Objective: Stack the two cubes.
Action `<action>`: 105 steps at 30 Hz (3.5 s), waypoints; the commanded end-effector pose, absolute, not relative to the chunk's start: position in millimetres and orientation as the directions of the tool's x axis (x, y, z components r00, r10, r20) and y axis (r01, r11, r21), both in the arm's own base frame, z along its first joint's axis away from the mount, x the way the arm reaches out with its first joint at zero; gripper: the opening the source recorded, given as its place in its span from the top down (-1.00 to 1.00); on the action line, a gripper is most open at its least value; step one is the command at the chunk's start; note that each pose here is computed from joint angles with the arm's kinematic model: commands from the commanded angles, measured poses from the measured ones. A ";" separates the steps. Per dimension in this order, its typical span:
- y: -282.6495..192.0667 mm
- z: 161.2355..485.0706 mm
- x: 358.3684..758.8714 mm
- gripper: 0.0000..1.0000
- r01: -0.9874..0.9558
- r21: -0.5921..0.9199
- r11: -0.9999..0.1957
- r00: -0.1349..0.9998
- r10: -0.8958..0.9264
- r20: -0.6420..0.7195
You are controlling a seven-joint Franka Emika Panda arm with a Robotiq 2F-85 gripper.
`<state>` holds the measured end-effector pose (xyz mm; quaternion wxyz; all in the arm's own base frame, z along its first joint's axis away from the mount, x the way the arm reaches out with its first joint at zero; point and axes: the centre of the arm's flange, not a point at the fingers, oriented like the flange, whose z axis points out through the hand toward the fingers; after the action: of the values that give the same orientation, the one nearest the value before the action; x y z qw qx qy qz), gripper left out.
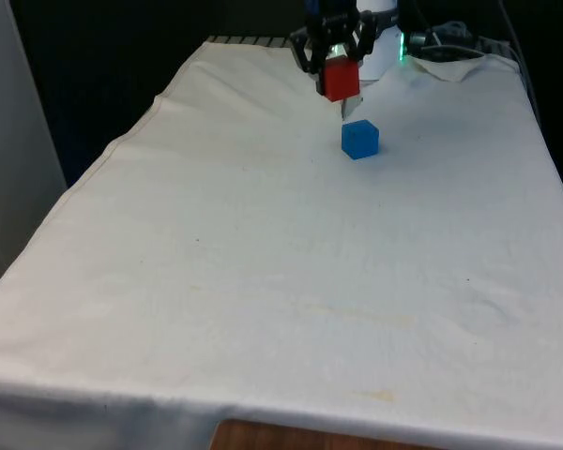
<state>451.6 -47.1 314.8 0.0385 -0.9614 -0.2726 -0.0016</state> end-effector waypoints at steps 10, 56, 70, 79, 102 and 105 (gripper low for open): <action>-44.4 314.6 429.6 0.99 0.544 -0.085 -0.834 0.838 0.544 0.027; -23.1 295.0 364.5 0.99 0.571 -0.106 -0.814 0.820 0.573 0.018; -23.6 276.3 367.2 0.99 0.529 -0.082 -0.844 0.846 0.533 -0.025; -18.2 272.0 368.7 0.99 0.511 -0.059 -0.858 0.858 0.513 -0.033; 18.7 256.8 371.9 0.99 0.475 -0.029 -0.880 0.879 0.475 -0.027; 22.1 248.8 372.3 0.99 0.468 -0.025 -0.883 0.883 0.469 -0.026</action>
<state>372.6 21.7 249.5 0.0114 -0.9694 -0.2442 0.0202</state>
